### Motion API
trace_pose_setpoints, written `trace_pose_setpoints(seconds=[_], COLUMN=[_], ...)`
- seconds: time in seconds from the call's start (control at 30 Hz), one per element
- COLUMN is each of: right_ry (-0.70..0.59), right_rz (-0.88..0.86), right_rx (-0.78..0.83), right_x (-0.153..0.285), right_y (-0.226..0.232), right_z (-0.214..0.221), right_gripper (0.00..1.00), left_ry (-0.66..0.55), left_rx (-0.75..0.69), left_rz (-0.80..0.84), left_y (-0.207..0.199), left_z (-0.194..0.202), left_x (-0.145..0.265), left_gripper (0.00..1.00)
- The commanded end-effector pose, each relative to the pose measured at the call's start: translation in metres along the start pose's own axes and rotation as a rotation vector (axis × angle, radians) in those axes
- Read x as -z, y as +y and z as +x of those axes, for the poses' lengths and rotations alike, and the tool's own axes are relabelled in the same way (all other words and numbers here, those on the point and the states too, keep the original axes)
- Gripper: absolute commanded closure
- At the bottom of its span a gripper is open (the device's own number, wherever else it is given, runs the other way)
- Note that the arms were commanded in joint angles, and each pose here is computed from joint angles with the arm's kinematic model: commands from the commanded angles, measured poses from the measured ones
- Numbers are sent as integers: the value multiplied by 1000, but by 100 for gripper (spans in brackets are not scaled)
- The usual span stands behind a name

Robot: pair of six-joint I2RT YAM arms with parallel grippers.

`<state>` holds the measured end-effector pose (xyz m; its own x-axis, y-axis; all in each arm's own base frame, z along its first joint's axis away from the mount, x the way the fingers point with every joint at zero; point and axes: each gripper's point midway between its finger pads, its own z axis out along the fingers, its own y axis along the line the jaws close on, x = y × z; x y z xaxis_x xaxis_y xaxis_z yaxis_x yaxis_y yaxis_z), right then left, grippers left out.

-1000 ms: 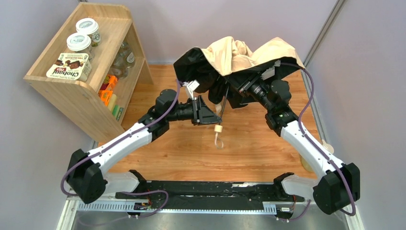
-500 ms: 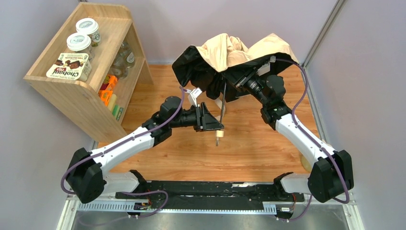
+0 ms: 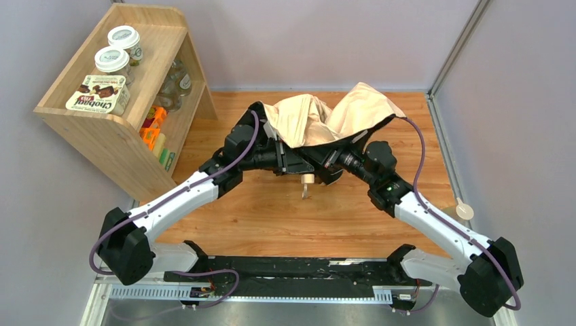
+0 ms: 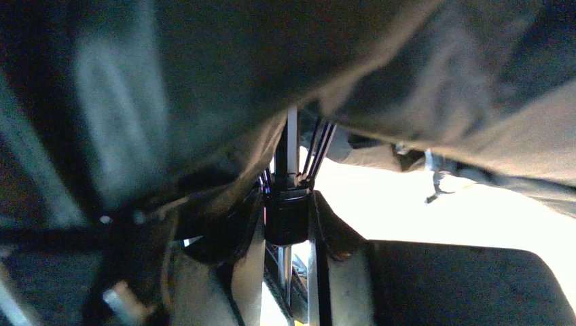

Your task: Put away the umbrella

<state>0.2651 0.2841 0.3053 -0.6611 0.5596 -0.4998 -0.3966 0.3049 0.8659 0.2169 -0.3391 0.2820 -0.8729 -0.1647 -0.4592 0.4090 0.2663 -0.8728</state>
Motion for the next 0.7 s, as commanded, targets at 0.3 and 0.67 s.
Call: trace_pose_setpoints(seconds=[0.3, 0.67], right_ry=[-180, 23], right_rz=[-102, -117], right_rx=[397, 1161], right_x=[5, 26], right_y=[16, -3], right_z=[-105, -66], right_gripper=[100, 100], left_ry=[-33, -191], left_rx=[-111, -528], left_rz=[-73, -73], left_y=[32, -39], left_z=[41, 43], left_x=[48, 149], left_gripper=[41, 35])
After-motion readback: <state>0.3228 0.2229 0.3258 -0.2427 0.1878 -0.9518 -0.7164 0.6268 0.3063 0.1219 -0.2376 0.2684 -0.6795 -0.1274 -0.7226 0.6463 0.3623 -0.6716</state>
